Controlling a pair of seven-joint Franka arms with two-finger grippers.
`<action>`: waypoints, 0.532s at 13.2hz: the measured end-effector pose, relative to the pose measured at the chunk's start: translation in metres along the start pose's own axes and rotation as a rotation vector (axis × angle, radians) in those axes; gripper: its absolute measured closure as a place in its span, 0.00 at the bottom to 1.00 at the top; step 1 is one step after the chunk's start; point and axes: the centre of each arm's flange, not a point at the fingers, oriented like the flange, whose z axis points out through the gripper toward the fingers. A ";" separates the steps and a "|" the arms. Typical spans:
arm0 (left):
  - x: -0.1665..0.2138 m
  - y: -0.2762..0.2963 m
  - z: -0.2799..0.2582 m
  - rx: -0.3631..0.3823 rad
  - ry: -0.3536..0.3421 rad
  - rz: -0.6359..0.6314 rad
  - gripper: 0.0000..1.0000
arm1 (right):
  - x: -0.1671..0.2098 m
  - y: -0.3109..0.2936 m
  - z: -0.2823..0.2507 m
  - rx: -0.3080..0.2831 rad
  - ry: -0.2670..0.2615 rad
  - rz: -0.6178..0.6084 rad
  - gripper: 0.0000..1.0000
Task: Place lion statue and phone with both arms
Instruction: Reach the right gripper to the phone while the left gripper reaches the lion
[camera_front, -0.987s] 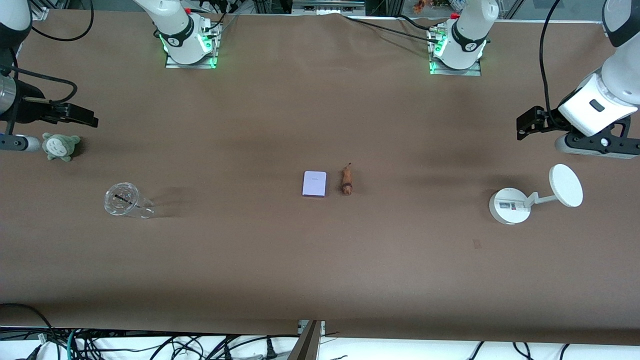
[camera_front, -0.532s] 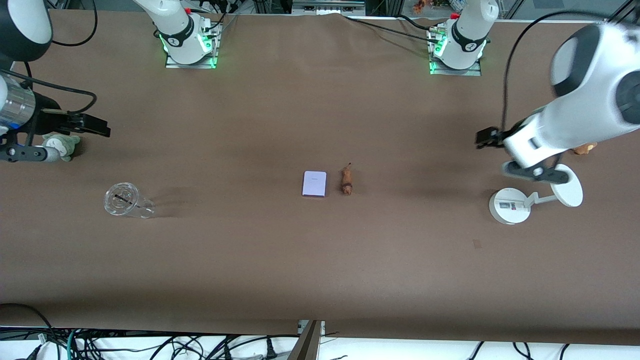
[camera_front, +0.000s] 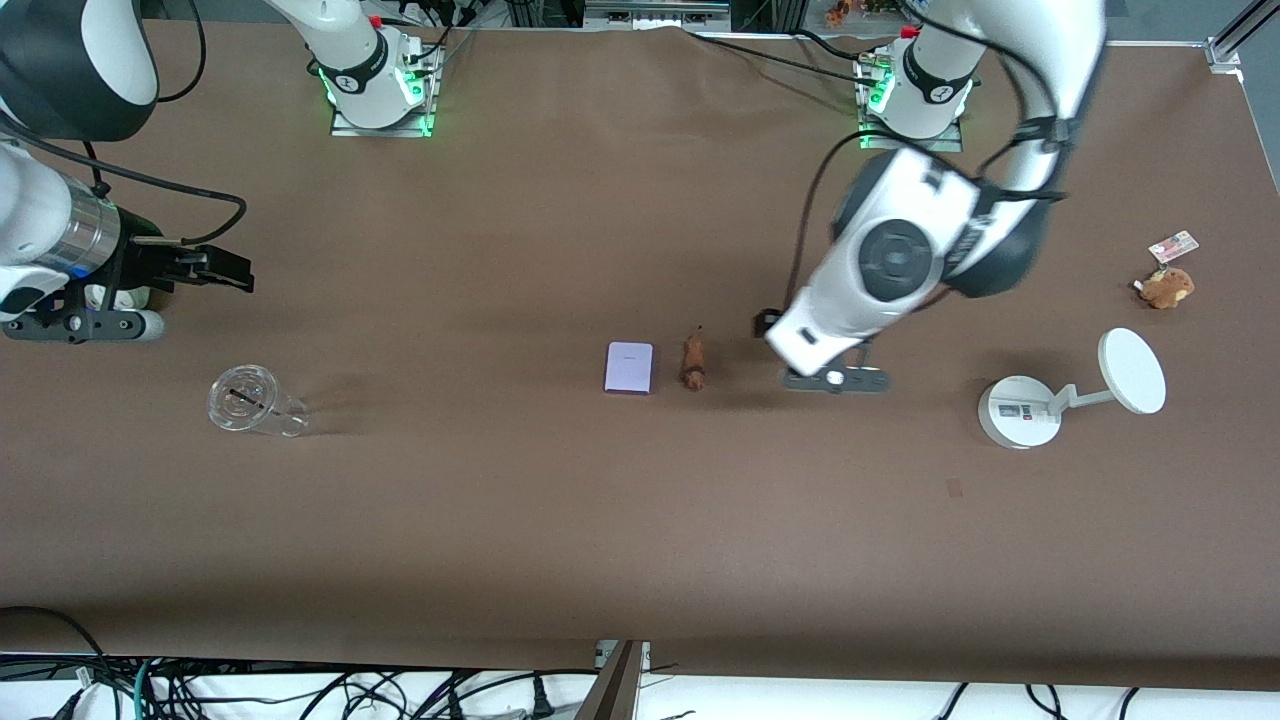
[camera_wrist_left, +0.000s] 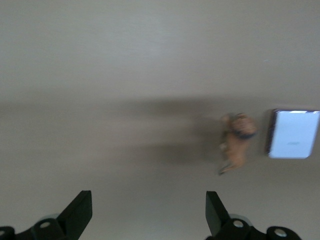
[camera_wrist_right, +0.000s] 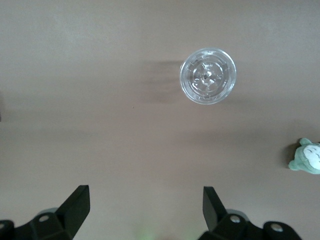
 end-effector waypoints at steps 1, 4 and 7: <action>-0.004 0.020 0.013 -0.010 0.017 -0.014 0.00 | 0.004 -0.007 0.004 -0.001 0.009 -0.011 0.00; -0.015 0.068 0.061 -0.039 0.050 -0.042 0.00 | 0.020 -0.032 0.026 -0.008 0.012 -0.047 0.00; -0.015 0.087 0.105 -0.060 0.066 -0.038 0.00 | 0.037 -0.045 0.054 -0.012 0.006 -0.055 0.00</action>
